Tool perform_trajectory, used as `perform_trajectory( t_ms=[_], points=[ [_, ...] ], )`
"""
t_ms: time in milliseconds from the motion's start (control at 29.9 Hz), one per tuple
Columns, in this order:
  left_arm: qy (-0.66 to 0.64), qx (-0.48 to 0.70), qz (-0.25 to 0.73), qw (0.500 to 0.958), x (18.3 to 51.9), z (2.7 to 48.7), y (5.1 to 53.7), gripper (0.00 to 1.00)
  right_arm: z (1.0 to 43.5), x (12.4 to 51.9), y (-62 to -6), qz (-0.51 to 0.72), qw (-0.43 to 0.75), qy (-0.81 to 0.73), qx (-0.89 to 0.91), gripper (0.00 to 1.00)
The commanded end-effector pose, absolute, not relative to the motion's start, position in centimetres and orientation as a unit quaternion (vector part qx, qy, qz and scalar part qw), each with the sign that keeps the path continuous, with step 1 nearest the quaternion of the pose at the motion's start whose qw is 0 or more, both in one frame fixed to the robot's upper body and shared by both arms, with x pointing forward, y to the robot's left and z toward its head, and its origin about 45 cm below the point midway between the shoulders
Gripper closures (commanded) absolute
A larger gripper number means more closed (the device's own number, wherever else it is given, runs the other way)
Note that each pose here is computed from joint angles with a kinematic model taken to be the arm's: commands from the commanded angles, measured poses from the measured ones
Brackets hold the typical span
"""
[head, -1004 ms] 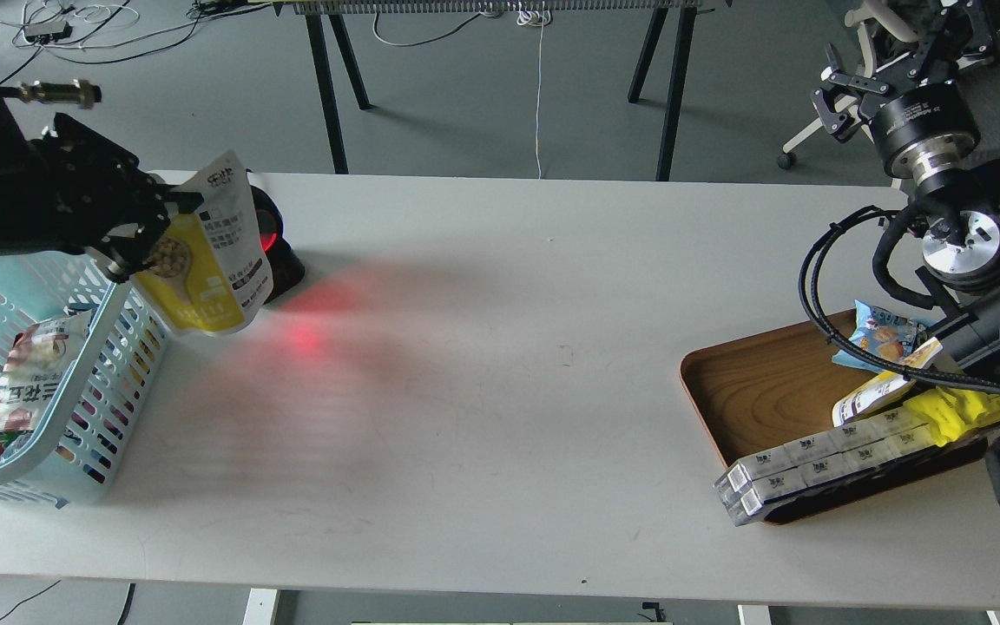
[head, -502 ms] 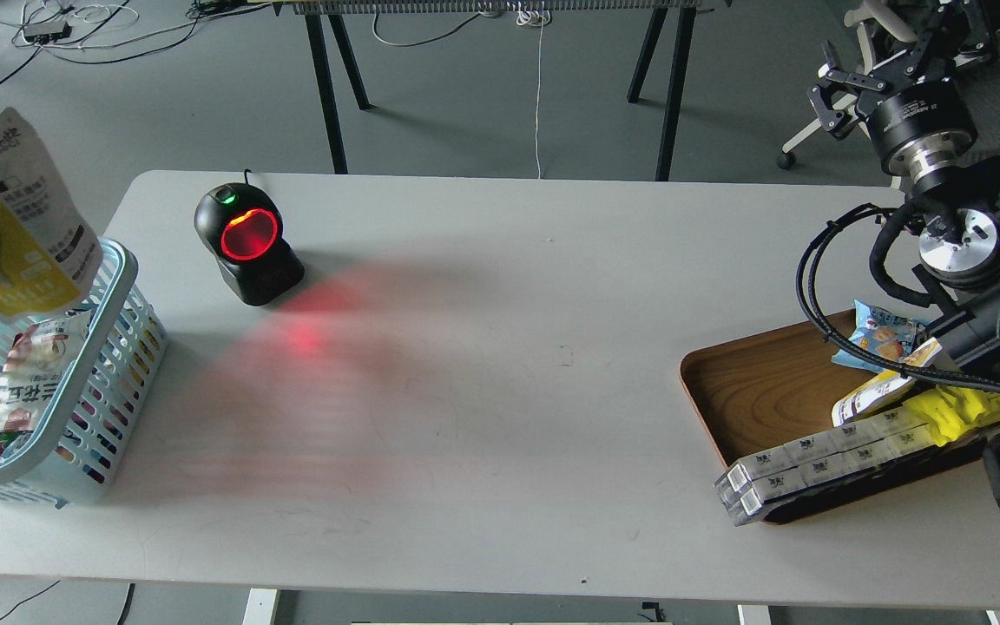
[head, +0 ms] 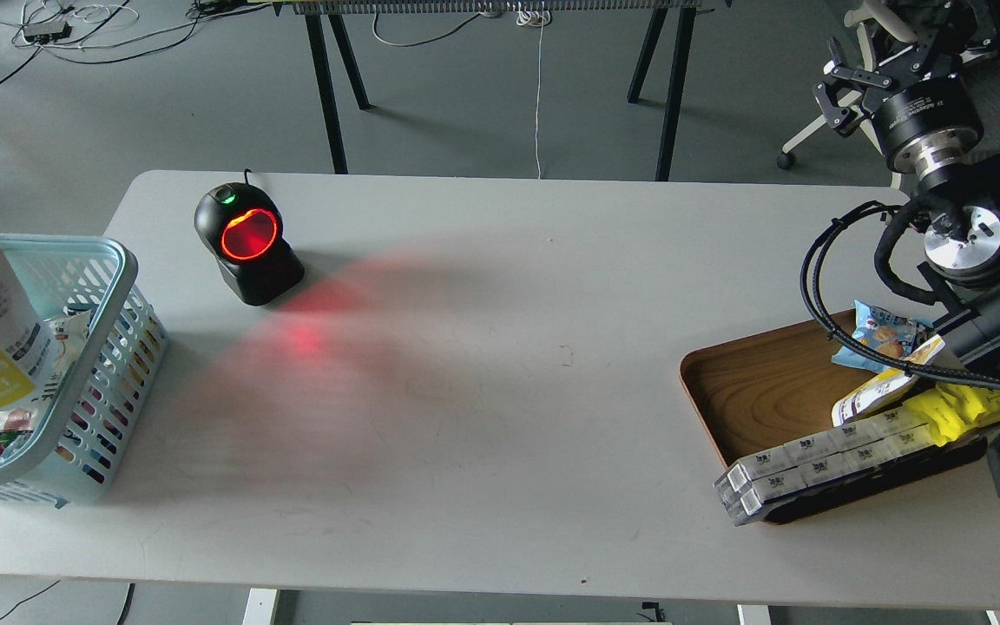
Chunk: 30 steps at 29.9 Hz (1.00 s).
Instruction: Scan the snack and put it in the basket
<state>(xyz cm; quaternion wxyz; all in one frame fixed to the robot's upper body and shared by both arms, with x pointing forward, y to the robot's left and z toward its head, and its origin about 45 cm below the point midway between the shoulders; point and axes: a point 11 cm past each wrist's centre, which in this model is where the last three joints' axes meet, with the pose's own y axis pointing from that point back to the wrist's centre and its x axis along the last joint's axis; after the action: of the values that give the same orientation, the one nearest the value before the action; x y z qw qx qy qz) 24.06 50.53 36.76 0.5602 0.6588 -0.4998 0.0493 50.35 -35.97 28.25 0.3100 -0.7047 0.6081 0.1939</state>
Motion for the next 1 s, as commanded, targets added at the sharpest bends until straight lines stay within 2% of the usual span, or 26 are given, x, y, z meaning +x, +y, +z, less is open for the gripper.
perform_trajectory(
  t_ms=[0,67,268,368,502,636,803,970],
  points=[
    [-0.494,0.662,0.048,0.561,23.7,36.6,50.8,0.95,28.2,50.4,-35.9,0.194,0.31,0.608,-0.705,0.02],
    [-0.494,0.662,0.049,0.562,23.7,36.5,50.8,0.91,28.1,50.3,-35.9,0.195,0.309,0.608,-0.705,0.02],
    [-0.492,0.655,0.067,0.57,23.8,36.8,50.7,0.66,28.2,50.3,-35.9,0.195,0.31,0.608,-0.704,0.02],
    [-0.483,0.629,0.124,0.597,24.4,37.7,50.1,0.48,28.2,50.3,-36.0,0.194,0.309,0.608,-0.704,0.02],
    [-0.452,0.555,0.238,0.656,25.8,38.9,48.6,0.13,28.3,50.3,-36.1,0.193,0.31,0.609,-0.704,0.02],
    [-0.417,0.435,0.33,0.726,28.7,40.4,45.2,0.04,29.3,50.4,-36.9,0.181,0.315,0.611,-0.703,0.02],
    [-0.356,0.284,0.407,0.792,32.4,43.1,42.1,0.01,31.8,50.8,-38.0,0.158,0.324,0.612,-0.704,0.02],
    [-0.252,0.082,0.468,0.843,37.8,44.7,38.9,0.01,34.0,50.9,-39.6,0.139,0.322,0.617,-0.705,0.02]
  ],
)
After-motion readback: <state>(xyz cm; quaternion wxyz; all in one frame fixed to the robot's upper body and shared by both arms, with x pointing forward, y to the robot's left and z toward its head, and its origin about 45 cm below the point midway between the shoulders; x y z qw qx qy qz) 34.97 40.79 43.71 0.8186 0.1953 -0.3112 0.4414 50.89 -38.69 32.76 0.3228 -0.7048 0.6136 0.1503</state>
